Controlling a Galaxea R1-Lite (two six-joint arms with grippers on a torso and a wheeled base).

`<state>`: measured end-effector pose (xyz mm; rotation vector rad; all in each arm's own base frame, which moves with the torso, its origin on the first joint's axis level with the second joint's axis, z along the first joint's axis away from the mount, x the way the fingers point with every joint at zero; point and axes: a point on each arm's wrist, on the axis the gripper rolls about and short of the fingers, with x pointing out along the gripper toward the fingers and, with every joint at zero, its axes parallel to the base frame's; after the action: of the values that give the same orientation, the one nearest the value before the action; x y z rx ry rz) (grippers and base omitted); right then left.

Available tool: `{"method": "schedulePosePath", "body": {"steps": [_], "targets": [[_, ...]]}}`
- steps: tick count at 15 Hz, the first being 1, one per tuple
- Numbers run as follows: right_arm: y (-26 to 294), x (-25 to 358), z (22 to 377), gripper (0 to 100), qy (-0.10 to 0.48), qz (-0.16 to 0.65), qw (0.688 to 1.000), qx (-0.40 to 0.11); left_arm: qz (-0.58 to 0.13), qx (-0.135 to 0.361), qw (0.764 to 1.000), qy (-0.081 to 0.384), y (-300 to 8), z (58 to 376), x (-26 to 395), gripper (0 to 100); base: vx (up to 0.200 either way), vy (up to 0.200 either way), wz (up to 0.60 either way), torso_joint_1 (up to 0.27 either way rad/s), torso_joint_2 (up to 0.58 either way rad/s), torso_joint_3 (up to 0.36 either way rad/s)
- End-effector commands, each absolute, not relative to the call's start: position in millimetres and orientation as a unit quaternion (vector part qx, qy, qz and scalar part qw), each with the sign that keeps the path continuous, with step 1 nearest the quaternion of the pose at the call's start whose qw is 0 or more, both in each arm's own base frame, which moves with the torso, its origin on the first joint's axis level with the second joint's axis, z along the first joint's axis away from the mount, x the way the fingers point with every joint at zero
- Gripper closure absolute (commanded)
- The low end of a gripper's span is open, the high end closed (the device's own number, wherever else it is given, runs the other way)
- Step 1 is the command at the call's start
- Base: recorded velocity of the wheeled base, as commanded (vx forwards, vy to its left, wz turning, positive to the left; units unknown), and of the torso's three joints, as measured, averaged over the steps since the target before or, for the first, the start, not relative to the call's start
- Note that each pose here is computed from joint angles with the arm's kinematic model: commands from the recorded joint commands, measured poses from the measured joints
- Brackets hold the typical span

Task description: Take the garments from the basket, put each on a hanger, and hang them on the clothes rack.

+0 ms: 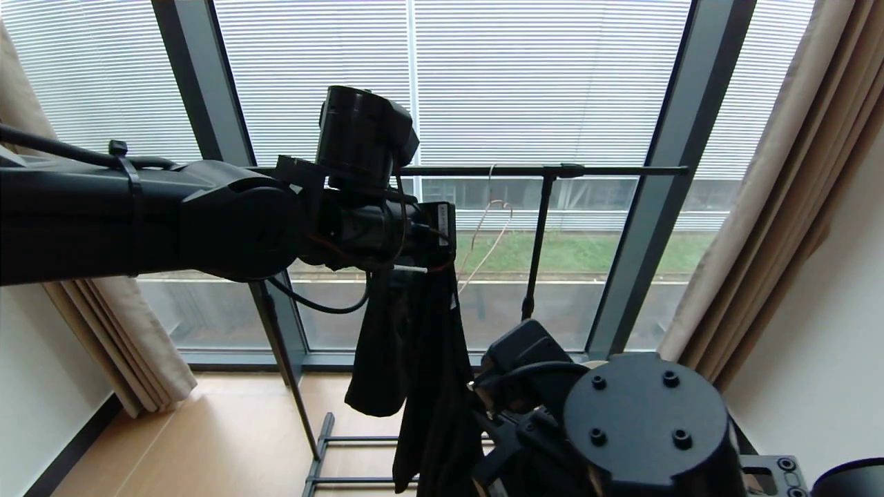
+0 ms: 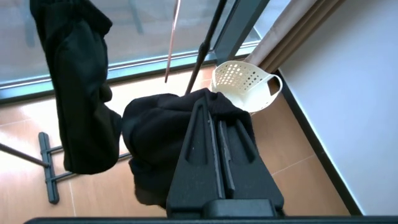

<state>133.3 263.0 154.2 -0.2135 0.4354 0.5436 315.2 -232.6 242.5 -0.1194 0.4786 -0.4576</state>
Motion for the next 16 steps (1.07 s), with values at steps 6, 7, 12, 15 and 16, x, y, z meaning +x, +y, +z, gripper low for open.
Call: {"method": "schedulePosePath", "body": {"steps": [6,7,12,15,16], "targets": [[308.3,146.4,157.9,100,0.223,0.255,0.941,0.010,-0.236,-0.058,0.942,0.233,-243.1,243.0,312.7,100,0.000,0.000,0.00,0.000,0.00,0.000],[308.7,146.6,158.8,100,0.224,0.254,0.941,0.019,-0.235,-0.057,0.942,0.232,-242.4,243.6,312.7,100,0.000,0.000,0.00,0.000,0.00,0.000],[291.9,153.2,148.8,100,0.232,0.236,0.943,-0.036,-0.229,-0.058,0.943,0.235,-239.2,242.0,313.7,100,0.000,0.000,0.00,0.000,0.00,0.000],[248.2,177.4,142.0,100,0.229,0.186,0.946,-0.134,-0.204,-0.054,0.946,0.248,-220.3,239.5,313.6,100,0.000,0.000,0.00,0.000,0.00,0.000],[242.4,183.1,140.7,100,0.231,0.176,0.946,-0.144,-0.199,-0.054,0.946,0.249,-215.0,239.5,313.2,100,0.000,0.000,0.00,0.000,0.00,0.000]]}}
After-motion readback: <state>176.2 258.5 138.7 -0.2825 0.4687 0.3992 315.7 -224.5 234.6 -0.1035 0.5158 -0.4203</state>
